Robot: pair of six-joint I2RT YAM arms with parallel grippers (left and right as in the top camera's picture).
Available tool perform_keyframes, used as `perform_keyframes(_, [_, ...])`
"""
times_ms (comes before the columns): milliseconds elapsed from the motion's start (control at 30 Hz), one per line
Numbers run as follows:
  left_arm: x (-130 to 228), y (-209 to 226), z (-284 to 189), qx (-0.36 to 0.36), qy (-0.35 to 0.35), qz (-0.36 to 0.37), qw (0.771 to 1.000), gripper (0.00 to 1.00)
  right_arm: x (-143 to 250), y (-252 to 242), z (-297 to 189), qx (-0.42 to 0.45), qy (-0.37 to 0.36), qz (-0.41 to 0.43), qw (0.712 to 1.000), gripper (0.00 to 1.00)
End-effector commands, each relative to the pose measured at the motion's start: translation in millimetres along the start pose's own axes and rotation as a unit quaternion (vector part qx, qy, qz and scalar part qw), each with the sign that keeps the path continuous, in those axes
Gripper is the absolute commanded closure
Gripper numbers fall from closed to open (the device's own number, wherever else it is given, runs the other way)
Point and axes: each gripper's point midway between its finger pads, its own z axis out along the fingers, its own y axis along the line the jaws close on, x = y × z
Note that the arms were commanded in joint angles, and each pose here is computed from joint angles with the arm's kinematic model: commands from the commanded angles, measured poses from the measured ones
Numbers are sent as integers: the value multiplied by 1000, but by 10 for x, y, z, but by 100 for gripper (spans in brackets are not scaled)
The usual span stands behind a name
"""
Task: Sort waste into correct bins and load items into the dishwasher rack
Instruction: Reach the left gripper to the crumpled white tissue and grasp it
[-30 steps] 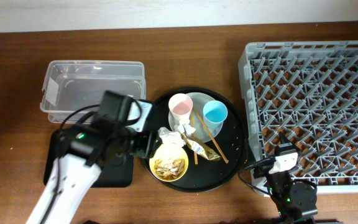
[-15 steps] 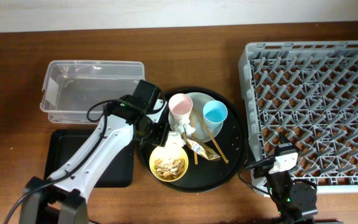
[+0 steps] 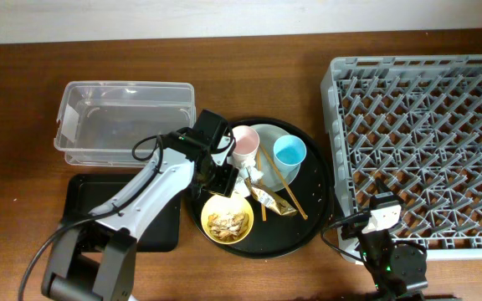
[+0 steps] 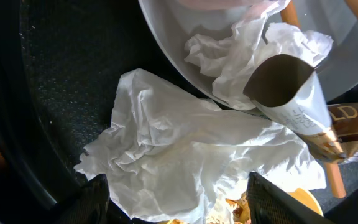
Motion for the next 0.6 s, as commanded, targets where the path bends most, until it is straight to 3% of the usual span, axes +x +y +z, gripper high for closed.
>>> perform_keyframes(0, [-38,-9,28,-2,1,10,1000,30,21,-29,-1,7,2,-1,1000,2])
perform_keyframes(400, [-28,8,135,-1,-9,11,1000,31,21,-29,-1,7,2,-1,1000,2])
perform_keyframes(467, [-25,8,135,-1,-8,11,1000,38,21,-29,-1,7,2,-1,1000,2])
perform_keyframes(567, [-15,10,136,-1,-6,11,1000,61,21,-29,-1,7,2,-1,1000,2])
